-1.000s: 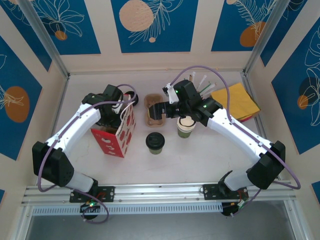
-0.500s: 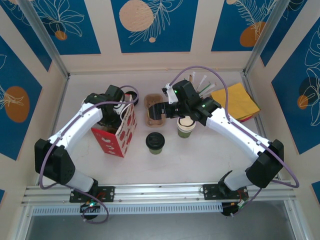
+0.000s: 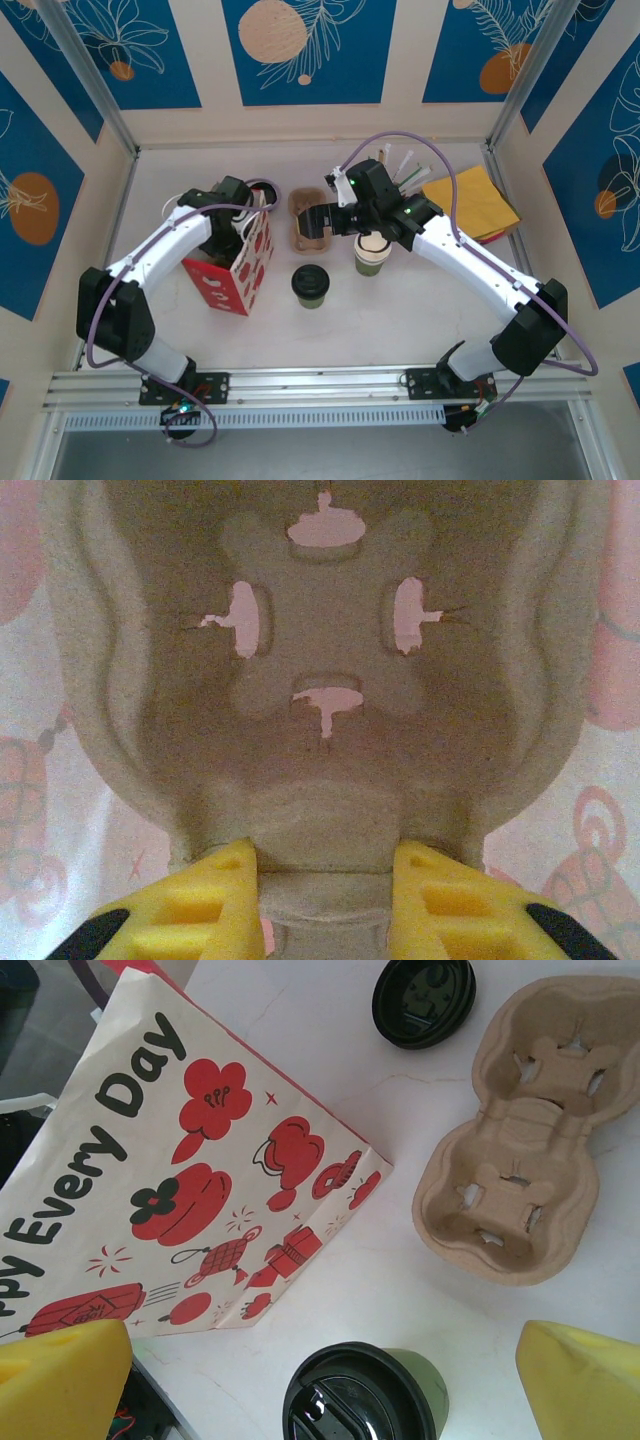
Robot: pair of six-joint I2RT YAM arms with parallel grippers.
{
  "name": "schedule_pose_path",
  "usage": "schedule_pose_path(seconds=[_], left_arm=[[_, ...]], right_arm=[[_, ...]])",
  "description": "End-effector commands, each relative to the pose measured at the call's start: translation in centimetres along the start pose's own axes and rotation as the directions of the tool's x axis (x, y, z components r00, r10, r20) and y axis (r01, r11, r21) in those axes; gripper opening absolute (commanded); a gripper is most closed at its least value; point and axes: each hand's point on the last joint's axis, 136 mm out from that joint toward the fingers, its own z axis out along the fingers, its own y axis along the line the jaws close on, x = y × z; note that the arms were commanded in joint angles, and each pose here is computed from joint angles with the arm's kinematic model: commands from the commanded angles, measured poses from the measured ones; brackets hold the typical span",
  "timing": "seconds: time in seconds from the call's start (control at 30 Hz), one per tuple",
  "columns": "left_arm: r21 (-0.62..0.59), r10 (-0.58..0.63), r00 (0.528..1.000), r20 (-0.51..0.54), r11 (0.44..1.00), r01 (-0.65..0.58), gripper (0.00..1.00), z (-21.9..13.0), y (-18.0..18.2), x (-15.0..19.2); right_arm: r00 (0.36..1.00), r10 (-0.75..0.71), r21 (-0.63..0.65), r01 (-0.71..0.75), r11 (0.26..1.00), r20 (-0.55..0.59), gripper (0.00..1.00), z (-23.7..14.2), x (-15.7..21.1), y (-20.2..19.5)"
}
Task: Pack the takeout coffee
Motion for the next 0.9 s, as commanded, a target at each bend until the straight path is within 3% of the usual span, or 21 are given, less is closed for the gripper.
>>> schedule_pose_path(seconds=[0.0, 0.87], left_arm=[[-0.018, 0.001, 1.000, -0.019, 1.000, -0.001, 0.27, 0.7, 0.1, 0.4], [-0.025, -0.015, 0.996, -0.083, 1.000, 0.013, 0.27, 3.6, 0.1, 1.4]], right_arm=[[1.000, -0.001, -0.021, 0.001, 1.000, 0.008, 0.99, -0.4, -0.6, 0.5], [1.000, 0.000, -0.024, 0.000, 1.000, 0.009, 0.99, -0.5, -0.7, 0.5]])
